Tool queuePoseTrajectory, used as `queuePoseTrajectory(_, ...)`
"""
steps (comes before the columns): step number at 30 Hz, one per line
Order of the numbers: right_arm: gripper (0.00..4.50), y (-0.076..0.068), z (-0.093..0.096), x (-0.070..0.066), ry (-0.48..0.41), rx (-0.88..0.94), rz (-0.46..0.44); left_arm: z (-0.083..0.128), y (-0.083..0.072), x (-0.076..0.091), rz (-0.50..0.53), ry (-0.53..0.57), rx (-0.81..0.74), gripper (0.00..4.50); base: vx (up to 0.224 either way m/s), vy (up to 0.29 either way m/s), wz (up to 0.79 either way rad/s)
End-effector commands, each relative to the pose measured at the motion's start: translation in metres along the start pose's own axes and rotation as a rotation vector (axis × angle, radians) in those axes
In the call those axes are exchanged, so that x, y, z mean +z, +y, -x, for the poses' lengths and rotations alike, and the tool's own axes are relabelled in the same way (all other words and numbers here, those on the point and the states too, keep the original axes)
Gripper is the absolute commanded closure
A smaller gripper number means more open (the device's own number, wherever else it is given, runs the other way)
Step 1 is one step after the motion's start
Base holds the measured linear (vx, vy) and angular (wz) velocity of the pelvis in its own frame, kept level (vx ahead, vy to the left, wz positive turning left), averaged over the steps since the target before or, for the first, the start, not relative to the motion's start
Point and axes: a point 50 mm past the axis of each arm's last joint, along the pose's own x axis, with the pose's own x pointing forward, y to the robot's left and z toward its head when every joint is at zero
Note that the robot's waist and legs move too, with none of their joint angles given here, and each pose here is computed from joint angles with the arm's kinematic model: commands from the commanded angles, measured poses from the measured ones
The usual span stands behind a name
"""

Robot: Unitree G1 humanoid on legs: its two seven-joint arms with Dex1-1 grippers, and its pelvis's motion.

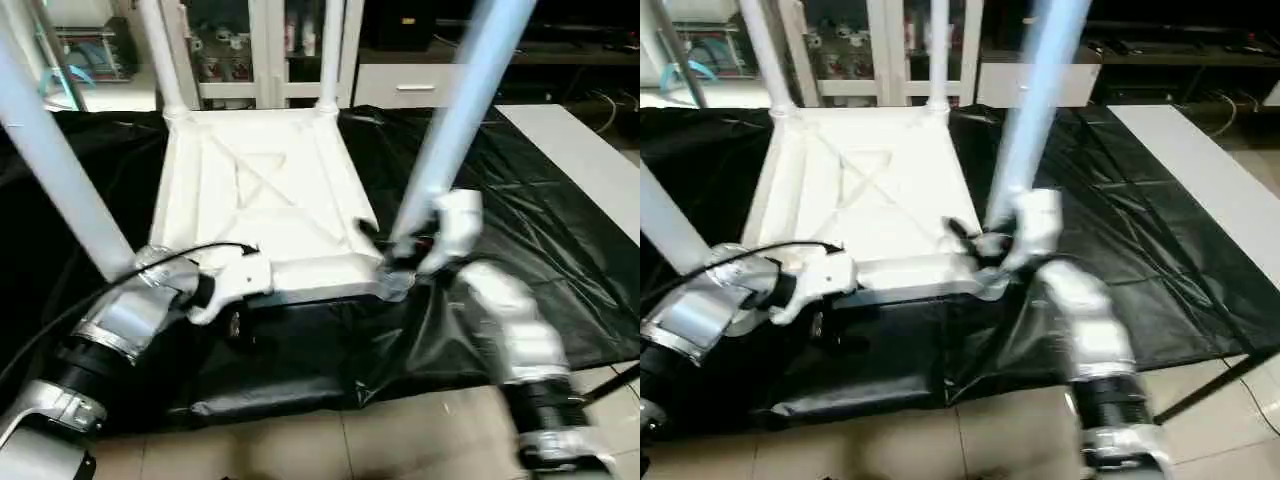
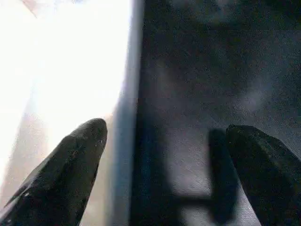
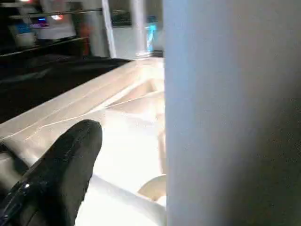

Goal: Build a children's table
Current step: Rotate table base

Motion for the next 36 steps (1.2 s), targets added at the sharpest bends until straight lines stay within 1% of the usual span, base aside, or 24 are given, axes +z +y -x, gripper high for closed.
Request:
queuePoseTrajectory(1,0.05,0.016,-0.012,-0.001,0.006,0.090,0.002,-0.001,0.004,0.015,0.026,-0.142,0.054,0.00,0.000,0.000,0.00)
queuePoseTrajectory(3,0.05,0.019,-0.015,-0.002,0.009,0.101,0.005,-0.008,-0.001,0.024,0.027,-0.222,0.025,0.00,0.000,0.000,0.00)
queuePoseTrajectory(5,0.05,0.016,-0.014,-0.002,0.008,0.084,0.011,-0.017,-0.008,0.031,0.034,-0.273,-0.009,0.00,0.000,0.000,0.00)
queuePoseTrajectory(6,0.05,0.016,-0.014,-0.002,0.008,0.084,0.011,-0.017,-0.008,0.031,0.034,-0.273,-0.009,0.00,0.000,0.000,0.00)
queuePoseTrajectory(7,0.05,0.010,-0.012,-0.001,0.003,0.058,0.012,-0.025,-0.013,0.035,0.031,-0.296,-0.026,0.00,0.000,0.000,0.00)
queuePoseTrajectory(10,0.05,0.001,-0.005,0.001,0.003,0.026,0.023,-0.030,-0.015,0.035,0.009,-0.276,-0.031,0.00,0.000,0.000,0.00)
queuePoseTrajectory(11,0.05,-0.004,-0.001,0.002,0.000,0.009,0.028,-0.032,-0.014,0.032,-0.003,-0.254,-0.035,0.00,0.000,0.000,0.00)
queuePoseTrajectory(14,0.05,-0.012,0.007,0.006,-0.006,-0.018,0.038,-0.033,-0.009,0.026,-0.037,-0.209,-0.011,0.00,0.000,0.000,0.00)
queuePoseTrajectory(16,0.05,-0.017,0.015,0.009,-0.010,-0.031,0.049,-0.031,0.000,0.023,-0.060,-0.198,0.046,0.00,0.000,0.000,0.00)
queuePoseTrajectory(18,0.05,-0.023,0.027,0.011,-0.004,-0.045,0.066,-0.027,0.013,0.023,-0.044,-0.209,0.090,0.00,0.000,0.000,0.00)
queuePoseTrajectory(20,0.05,-0.026,0.035,0.012,0.002,-0.048,0.069,-0.024,0.019,0.024,-0.046,-0.186,0.082,0.00,0.000,0.000,0.00)
queuePoseTrajectory(22,0.05,-0.025,0.038,0.012,0.007,-0.039,0.068,-0.023,0.021,0.024,-0.047,-0.171,0.069,0.00,0.000,0.000,0.00)
queuePoseTrajectory(23,0.05,-0.020,0.042,0.011,0.020,0.002,0.065,-0.024,0.023,0.025,-0.036,-0.155,0.045,0.00,0.000,0.000,0.00)
queuePoseTrajectory(24,0.05,-0.015,0.044,0.010,0.025,0.036,0.064,-0.025,0.026,0.029,-0.026,-0.176,0.040,0.00,0.000,0.000,0.00)
queuePoseTrajectory(25,0.05,-0.015,0.044,0.010,0.026,0.038,0.063,-0.026,0.026,0.029,-0.025,-0.178,0.040,0.00,0.000,0.000,0.00)
queuePoseTrajectory(28,0.05,-0.005,0.045,0.008,0.035,0.088,0.050,-0.034,0.024,0.032,0.005,-0.172,-0.031,0.00,0.000,0.000,0.00)
queuePoseTrajectory(31,0.05,0.004,0.048,0.009,0.044,0.140,0.040,-0.043,0.022,0.036,0.047,-0.205,-0.087,0.00,0.000,0.000,0.00)
queuePoseTrajectory(34,0.05,0.010,0.056,0.010,0.071,0.191,0.048,-0.052,0.021,0.040,0.054,-0.213,-0.078,0.00,0.000,0.000,0.00)
queuePoseTrajectory(35,0.02,0.010,0.062,0.011,0.081,0.192,0.057,-0.055,0.022,0.040,0.051,-0.201,-0.061,0.18,0.000,0.000,0.00)
queuePoseTrajectory(36,0.02,0.009,0.064,0.011,0.083,0.189,0.060,-0.055,0.023,0.040,0.051,-0.197,-0.054,0.18,0.000,0.000,0.00)
